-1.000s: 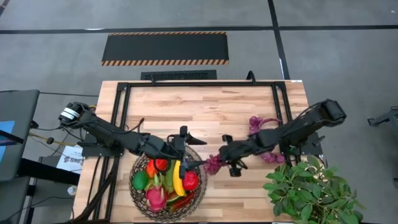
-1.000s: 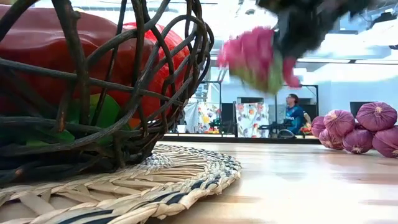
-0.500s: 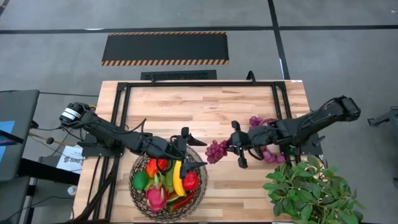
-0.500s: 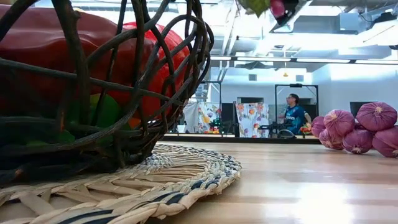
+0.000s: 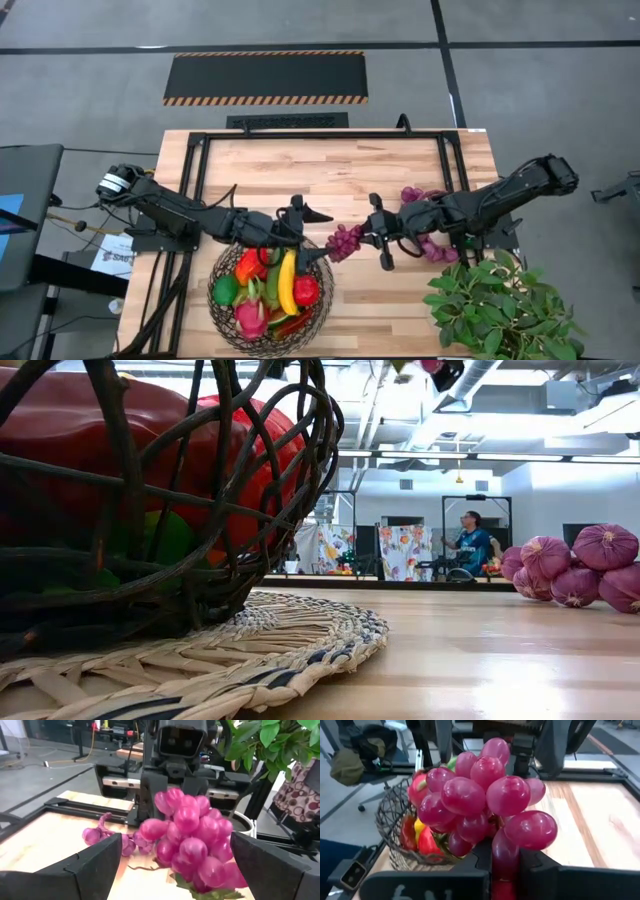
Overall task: Build produce basket
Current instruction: Put the grapes into the woven basket
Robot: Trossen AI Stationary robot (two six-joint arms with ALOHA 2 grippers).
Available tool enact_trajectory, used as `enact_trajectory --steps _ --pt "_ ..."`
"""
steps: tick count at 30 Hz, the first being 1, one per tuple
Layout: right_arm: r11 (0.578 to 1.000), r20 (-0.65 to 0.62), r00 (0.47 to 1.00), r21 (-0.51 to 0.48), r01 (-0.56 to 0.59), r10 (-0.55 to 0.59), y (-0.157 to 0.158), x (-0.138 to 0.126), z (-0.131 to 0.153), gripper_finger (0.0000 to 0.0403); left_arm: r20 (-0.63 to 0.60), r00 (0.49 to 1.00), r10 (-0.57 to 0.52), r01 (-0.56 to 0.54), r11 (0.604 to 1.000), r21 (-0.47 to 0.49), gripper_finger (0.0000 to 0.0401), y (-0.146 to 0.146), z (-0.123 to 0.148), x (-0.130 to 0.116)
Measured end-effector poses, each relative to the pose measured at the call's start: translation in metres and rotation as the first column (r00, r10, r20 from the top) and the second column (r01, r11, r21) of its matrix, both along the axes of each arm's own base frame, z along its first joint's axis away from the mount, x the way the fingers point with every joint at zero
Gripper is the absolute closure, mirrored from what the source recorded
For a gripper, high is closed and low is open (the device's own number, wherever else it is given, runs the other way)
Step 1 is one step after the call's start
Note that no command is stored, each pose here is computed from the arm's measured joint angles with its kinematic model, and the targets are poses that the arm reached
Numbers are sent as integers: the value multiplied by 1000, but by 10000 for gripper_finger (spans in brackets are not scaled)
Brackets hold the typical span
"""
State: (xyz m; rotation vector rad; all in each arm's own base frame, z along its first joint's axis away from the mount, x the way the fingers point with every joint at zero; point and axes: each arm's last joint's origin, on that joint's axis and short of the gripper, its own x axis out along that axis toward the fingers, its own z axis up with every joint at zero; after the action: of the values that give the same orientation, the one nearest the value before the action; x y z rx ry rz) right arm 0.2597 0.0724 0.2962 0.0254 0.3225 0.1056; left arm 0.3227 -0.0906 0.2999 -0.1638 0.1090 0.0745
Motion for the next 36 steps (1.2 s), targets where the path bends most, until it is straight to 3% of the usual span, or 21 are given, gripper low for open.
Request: enact_trajectory --steps 23,36 --pt "1000 126 992 -21 20 -17 -7 6 11 356 -8 1000 27 -27 991 -133 49 11 -1 3" --pt "999 131 991 -35 27 -23 -11 7 11 356 -6 999 32 -32 991 -130 192 11 -1 3"
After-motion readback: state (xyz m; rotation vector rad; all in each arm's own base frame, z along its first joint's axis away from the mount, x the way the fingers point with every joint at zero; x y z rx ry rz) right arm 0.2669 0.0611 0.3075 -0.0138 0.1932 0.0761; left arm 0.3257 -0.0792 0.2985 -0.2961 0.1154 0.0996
